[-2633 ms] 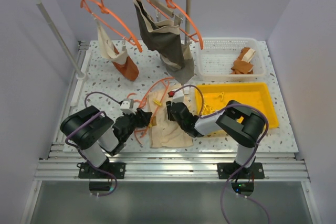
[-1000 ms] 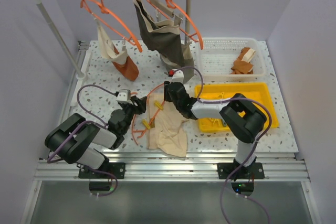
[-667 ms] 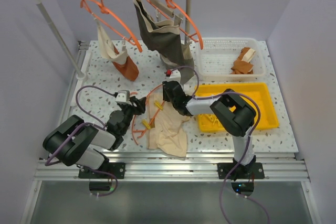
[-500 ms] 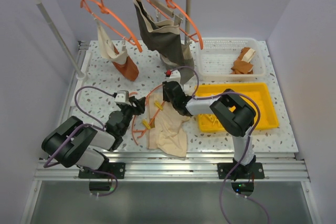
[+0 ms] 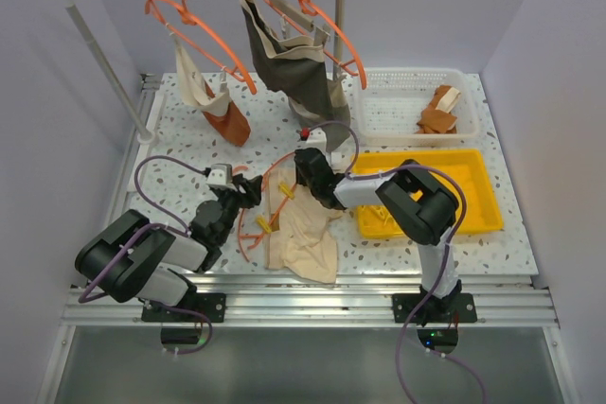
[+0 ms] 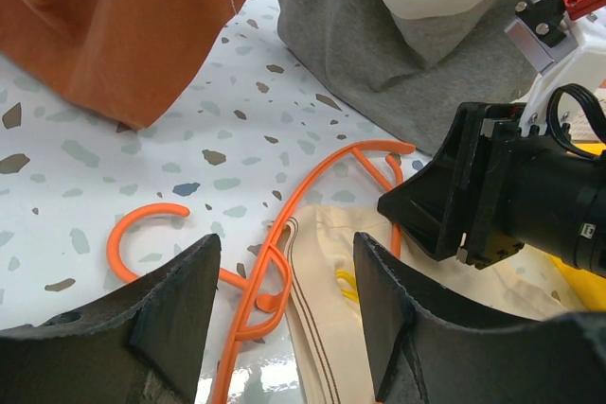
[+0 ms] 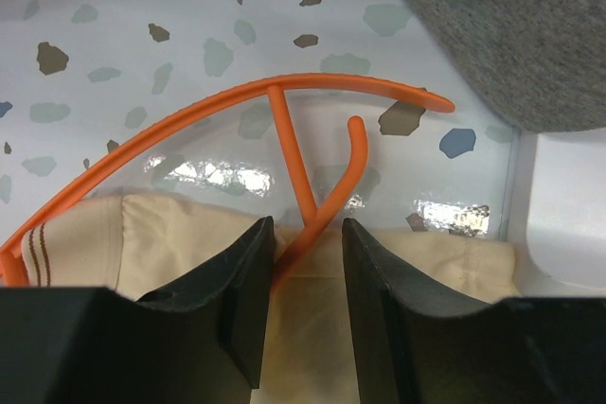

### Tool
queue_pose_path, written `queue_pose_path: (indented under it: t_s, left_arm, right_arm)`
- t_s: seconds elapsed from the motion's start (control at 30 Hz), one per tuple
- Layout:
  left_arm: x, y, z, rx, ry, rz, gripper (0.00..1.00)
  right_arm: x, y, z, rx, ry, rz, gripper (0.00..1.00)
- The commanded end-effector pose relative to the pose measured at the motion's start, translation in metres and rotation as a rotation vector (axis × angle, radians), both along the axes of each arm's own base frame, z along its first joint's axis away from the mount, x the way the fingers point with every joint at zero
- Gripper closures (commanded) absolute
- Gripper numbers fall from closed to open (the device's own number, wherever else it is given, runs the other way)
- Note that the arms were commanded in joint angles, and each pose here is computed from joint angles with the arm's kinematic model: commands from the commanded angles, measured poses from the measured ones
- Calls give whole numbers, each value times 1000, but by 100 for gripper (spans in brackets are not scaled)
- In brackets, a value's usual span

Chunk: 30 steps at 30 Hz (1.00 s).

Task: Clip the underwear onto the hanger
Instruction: Adjust the hanger at the center of the board.

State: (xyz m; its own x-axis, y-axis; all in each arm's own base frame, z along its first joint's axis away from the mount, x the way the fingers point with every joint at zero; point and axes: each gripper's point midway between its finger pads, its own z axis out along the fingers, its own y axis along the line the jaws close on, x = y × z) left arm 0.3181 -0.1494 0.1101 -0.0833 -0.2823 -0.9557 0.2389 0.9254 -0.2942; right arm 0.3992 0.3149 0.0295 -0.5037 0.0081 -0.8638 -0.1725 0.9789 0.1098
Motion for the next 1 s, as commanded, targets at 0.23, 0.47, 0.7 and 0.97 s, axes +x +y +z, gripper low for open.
queue_pose_path:
  t_s: [0.23,0.47,0.7,0.97]
  left_arm:
    - [-1,9,23,-11,-93,29,38]
    - [-2,9,23,-21,-92,27,38]
    - [-3,11,23,-26,-92,31,38]
    - [-4,9,22,-35,-87,23,38]
  right_arm:
    - [16,8,8,30,-33,-36,72]
    - [17,9,39,100,-98,-46,84]
    - [16,18,73,210,-134,-28,88]
    - [6,42,85,287,-133,22,89]
